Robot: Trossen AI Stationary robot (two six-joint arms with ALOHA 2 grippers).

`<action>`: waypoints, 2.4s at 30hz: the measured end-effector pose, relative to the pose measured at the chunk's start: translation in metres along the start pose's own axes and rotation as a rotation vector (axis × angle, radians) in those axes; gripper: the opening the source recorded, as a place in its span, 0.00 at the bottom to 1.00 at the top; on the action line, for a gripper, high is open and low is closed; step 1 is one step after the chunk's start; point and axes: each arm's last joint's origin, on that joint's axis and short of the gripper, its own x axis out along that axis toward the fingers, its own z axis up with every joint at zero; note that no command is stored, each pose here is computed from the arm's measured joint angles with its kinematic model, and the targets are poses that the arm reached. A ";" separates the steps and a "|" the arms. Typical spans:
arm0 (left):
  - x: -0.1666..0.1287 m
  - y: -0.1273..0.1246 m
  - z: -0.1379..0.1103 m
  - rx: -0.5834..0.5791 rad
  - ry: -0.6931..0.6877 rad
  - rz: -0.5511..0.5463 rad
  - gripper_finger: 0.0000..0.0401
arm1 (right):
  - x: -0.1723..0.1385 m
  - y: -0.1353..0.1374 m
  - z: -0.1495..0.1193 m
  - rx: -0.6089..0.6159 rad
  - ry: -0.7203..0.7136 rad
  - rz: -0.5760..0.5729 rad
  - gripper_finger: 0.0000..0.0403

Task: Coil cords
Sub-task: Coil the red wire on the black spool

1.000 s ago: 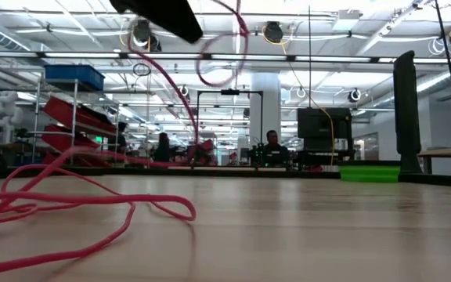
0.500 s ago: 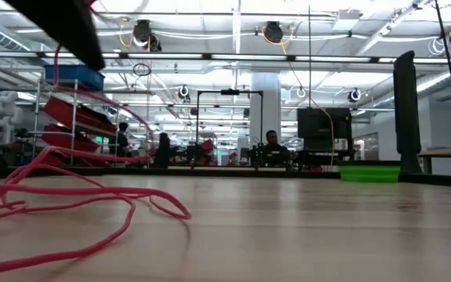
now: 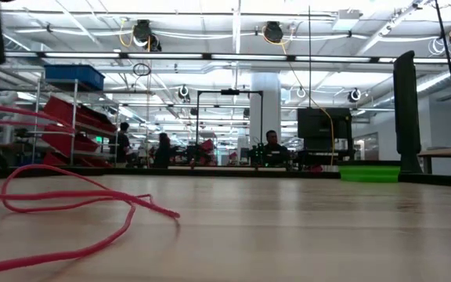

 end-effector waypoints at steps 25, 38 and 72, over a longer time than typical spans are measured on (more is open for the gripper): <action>-0.011 -0.010 -0.014 0.026 0.007 -0.037 0.00 | -0.041 -0.132 0.033 0.222 -0.160 -0.244 0.00; -0.019 -0.013 -0.004 -0.160 -0.083 -0.050 0.12 | -0.039 -0.134 0.036 0.171 -0.139 -0.297 0.00; -0.102 -0.027 0.003 -0.100 -0.334 -0.108 0.26 | 0.006 -0.004 0.000 0.006 -0.031 -0.132 0.00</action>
